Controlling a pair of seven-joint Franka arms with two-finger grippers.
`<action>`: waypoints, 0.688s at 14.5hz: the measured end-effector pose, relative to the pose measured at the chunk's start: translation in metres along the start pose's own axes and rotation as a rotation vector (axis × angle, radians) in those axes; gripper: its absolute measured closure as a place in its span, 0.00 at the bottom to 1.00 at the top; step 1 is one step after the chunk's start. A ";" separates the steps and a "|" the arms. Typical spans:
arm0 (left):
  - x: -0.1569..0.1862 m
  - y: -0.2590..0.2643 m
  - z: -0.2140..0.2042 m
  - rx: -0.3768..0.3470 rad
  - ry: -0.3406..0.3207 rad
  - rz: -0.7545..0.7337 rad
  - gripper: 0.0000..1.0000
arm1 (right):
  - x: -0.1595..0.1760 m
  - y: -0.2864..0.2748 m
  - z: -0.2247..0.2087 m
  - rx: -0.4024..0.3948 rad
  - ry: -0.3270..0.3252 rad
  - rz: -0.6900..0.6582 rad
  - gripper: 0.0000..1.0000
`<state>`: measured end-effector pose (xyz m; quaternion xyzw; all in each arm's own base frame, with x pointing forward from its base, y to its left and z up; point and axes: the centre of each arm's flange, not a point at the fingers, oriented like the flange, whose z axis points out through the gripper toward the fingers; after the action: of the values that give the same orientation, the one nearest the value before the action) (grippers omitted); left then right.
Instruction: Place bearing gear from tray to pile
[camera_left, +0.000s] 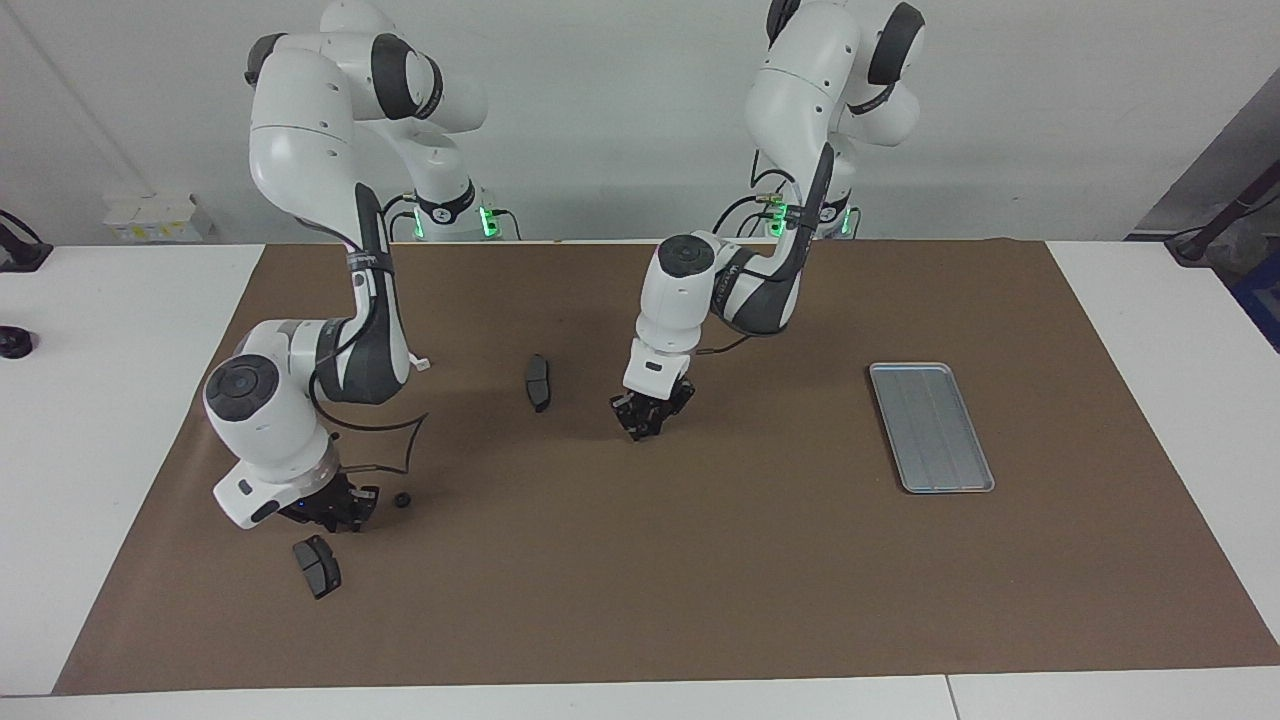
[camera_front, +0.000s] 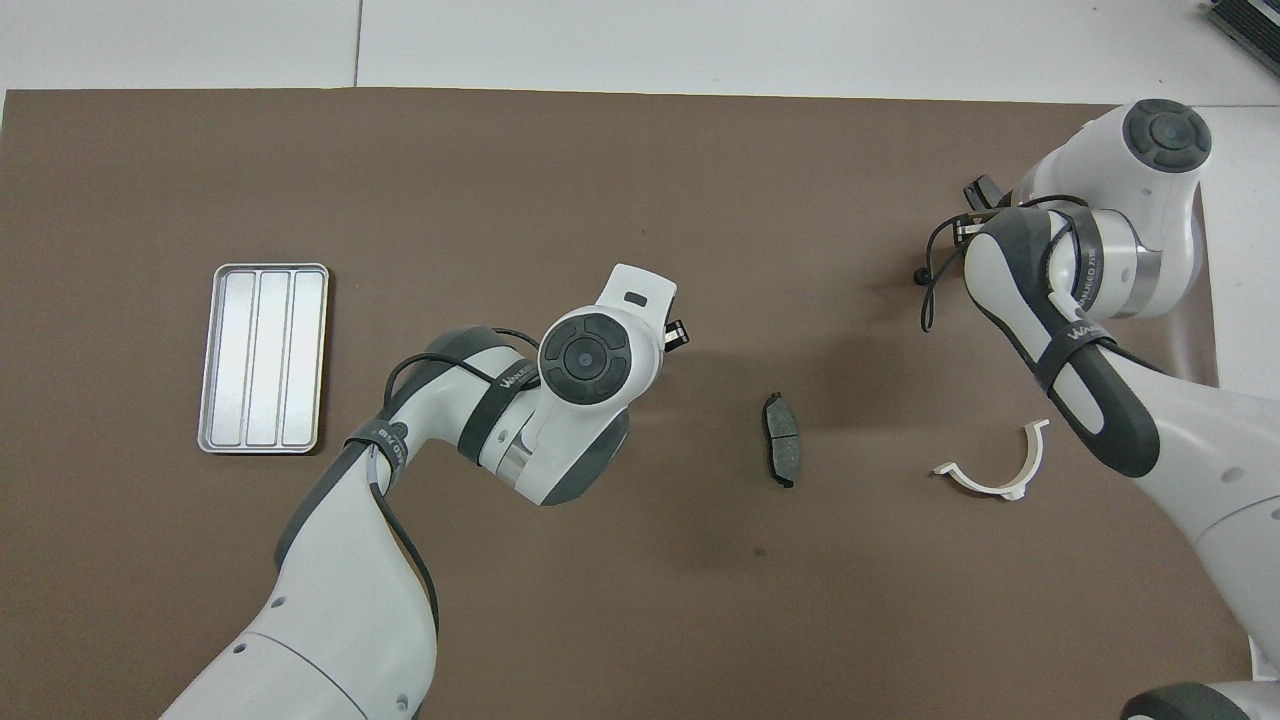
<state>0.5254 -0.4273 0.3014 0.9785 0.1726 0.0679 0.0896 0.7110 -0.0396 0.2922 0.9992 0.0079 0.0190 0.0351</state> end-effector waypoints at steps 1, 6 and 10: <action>0.001 0.000 -0.003 0.009 -0.004 -0.001 0.51 | -0.003 0.001 -0.001 0.001 -0.012 0.002 0.69; 0.053 -0.016 -0.077 0.080 -0.004 -0.045 0.00 | -0.010 -0.010 -0.031 0.005 -0.025 -0.010 0.22; 0.135 -0.108 -0.156 0.151 -0.034 0.083 0.00 | -0.013 -0.103 -0.097 0.017 0.044 -0.049 0.22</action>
<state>0.5905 -0.2569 0.4457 0.9898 0.1349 0.0420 0.0156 0.6923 0.0693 0.3814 0.9983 0.0334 0.0403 0.0267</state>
